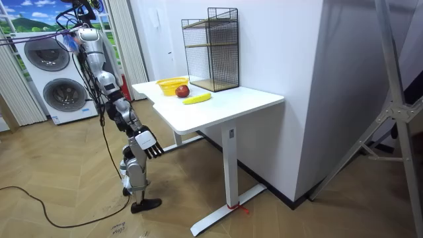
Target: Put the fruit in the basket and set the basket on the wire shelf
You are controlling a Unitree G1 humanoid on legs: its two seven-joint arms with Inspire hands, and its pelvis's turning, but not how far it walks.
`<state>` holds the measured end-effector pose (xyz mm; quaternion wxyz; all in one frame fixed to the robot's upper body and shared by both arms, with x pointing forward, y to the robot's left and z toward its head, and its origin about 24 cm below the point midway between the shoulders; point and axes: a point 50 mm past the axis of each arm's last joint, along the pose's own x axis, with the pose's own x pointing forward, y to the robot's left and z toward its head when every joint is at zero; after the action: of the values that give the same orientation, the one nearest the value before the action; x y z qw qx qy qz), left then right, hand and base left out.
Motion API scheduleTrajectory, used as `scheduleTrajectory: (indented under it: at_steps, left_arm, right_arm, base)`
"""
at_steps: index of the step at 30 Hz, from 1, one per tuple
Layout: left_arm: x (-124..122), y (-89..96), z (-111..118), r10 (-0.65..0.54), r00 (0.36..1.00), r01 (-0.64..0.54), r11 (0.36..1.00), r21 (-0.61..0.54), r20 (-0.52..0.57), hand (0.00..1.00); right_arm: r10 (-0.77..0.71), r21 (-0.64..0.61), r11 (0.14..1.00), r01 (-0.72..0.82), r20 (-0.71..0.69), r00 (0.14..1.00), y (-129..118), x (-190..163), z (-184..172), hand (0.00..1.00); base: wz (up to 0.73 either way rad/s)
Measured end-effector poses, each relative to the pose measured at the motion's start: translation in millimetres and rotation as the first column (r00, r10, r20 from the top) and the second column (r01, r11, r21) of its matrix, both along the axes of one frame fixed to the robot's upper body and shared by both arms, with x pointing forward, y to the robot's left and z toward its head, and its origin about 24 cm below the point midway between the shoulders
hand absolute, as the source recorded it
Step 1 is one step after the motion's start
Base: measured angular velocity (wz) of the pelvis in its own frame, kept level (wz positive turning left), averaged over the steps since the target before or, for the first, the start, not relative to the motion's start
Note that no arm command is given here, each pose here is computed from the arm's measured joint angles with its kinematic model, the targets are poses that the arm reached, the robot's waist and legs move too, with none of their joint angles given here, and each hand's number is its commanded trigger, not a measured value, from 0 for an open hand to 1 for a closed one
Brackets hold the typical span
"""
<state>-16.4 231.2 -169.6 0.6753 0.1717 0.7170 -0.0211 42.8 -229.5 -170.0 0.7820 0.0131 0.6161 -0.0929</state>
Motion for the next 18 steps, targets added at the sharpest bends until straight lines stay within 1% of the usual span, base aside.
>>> scheduleTrajectory:
  at_steps: [9,18]
  left_arm:
    - [0.0,0.2,0.1,0.001,1.000,-0.001,1.000,0.001,0.001,0.00]
    - [-0.4,2.0,0.4,0.021,1.000,-0.021,1.000,0.006,0.005,0.00]
  right_arm:
    - [-0.005,-0.003,1.000,0.005,0.000,1.000,-1.7,-0.5,0.3,0.00]
    - [-0.096,0.009,0.995,0.096,-0.019,0.995,-2.7,-8.7,-0.8,0.00]
  base:
    - [0.00]
    - [0.00]
